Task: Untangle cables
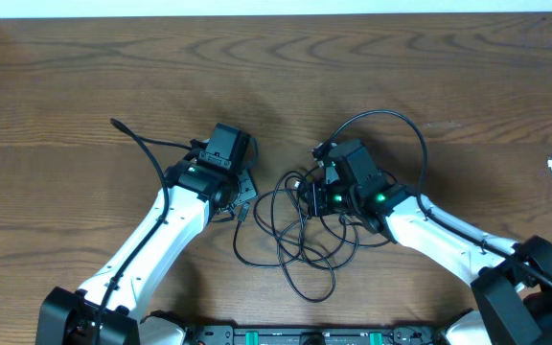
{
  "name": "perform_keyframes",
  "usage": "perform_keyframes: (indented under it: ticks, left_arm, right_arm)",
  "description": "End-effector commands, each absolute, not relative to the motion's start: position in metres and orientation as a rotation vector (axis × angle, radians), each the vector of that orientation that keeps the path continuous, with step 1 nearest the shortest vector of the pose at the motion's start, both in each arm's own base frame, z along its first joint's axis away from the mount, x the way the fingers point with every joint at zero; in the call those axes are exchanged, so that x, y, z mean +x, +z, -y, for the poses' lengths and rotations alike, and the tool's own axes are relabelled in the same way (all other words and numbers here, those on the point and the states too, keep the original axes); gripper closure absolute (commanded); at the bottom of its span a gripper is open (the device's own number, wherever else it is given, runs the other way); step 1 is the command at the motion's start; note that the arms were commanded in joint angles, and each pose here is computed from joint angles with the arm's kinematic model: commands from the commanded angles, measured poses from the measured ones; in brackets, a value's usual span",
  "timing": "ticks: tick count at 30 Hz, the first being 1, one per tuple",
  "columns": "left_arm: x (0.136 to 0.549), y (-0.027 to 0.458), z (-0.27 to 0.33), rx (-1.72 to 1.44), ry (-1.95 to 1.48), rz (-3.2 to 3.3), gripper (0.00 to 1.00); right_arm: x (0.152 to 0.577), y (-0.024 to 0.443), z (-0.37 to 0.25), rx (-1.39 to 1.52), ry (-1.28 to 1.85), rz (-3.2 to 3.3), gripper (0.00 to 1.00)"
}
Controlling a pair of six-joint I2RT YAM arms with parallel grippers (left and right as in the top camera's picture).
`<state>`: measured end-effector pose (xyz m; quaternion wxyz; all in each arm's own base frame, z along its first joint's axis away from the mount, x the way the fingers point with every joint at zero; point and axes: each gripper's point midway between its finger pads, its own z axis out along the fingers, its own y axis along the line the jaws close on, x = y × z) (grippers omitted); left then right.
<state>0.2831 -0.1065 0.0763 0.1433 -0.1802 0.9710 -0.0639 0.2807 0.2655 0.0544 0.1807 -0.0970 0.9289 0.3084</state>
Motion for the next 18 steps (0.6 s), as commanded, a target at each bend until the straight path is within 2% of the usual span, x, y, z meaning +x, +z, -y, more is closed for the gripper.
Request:
perform_keyframes:
  ticks: [1, 6, 10, 11, 13, 18]
  left_arm:
    - [0.285, 0.082, 0.109, -0.528, -0.214, -2.795, 0.25]
    - [0.284, 0.082, 0.112, -0.525, -0.237, -2.804, 0.21]
    - [0.285, 0.083, 0.112, -0.528, -0.243, -2.8, 0.14]
    - [0.283, 0.082, 0.115, -0.526, -0.267, -2.81, 0.1]
    - [0.28, 0.085, 0.134, -0.483, -0.41, -2.841, 0.08]
    - [0.28, 0.121, 0.206, 0.03, -0.943, -2.744, 0.09]
  right_arm:
    - [0.291, 0.086, -0.258, -0.309, 0.844, -2.52, 0.99]
    - [0.308, 0.154, -0.227, -0.208, 0.852, -2.338, 0.99]
    - [0.305, 0.208, -0.207, -0.179, 0.897, -2.188, 0.99]
    - [0.304, 0.214, -0.201, -0.165, 0.885, -2.173, 0.99]
    - [0.303, 0.218, -0.187, -0.119, 0.825, -2.17, 0.99]
    - [0.3, 0.197, -0.157, 0.015, 0.648, -2.261, 0.99]
